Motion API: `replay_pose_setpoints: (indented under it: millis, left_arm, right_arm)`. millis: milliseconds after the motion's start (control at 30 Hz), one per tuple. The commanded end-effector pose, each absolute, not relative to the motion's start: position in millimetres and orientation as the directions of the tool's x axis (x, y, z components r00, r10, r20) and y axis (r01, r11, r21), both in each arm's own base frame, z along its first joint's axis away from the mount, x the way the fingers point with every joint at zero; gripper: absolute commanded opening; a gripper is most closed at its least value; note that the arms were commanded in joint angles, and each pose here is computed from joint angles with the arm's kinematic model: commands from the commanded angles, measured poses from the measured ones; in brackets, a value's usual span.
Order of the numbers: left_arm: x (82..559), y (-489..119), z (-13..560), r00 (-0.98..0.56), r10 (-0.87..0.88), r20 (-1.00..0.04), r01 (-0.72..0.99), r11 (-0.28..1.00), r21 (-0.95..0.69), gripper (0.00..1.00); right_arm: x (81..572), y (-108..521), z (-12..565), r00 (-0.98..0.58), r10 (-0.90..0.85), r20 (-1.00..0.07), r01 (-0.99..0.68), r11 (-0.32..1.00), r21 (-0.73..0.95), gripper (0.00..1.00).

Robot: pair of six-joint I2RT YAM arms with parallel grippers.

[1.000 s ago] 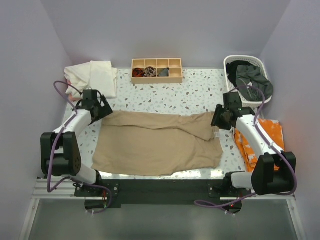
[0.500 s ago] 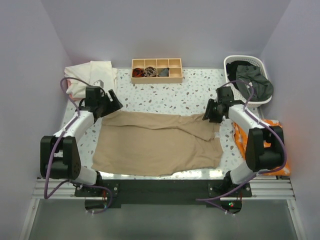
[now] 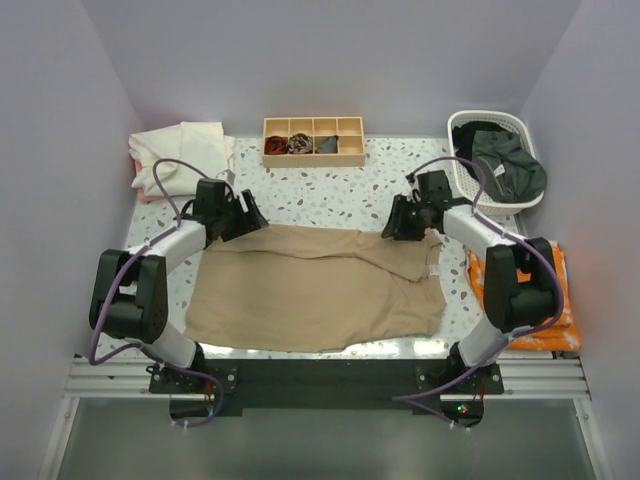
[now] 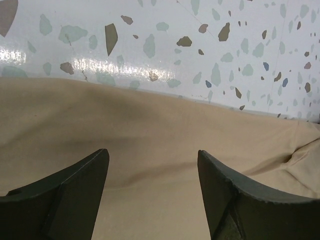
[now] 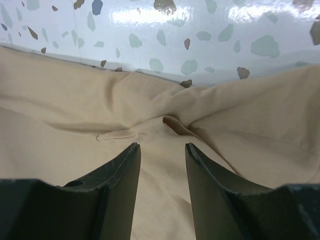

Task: Fold and stack the t-shirts
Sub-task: Fold the flattened tshirt in 1/3 of the way

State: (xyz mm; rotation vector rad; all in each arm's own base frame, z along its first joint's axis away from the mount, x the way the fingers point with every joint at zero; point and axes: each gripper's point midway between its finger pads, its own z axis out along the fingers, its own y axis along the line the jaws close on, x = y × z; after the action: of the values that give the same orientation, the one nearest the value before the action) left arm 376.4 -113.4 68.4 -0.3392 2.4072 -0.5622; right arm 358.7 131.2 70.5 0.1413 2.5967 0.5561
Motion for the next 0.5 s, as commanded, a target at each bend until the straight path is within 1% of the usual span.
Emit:
replay_pose_setpoints:
  millis: [0,200,467]
  left_arm:
    - [387,-119,76,-0.74,-0.38,-0.555,-0.072,0.865,-0.496,0.76]
    - [386,-118,74,-0.745,-0.376,-0.551,-0.072,0.866,-0.494,0.75]
    - [385,-119,69,-0.752,-0.374,-0.544,-0.076,0.867,-0.492,0.75]
  right_arm:
    - [373,150,79,-0.871,0.153,-0.466,-0.078,0.895,0.439,0.45]
    - [375,154,71,-0.875,0.116,-0.469,-0.1,0.907,0.41,0.45]
    - [377,149,63,-0.883,0.092,-0.46,-0.097,0.923,0.371,0.41]
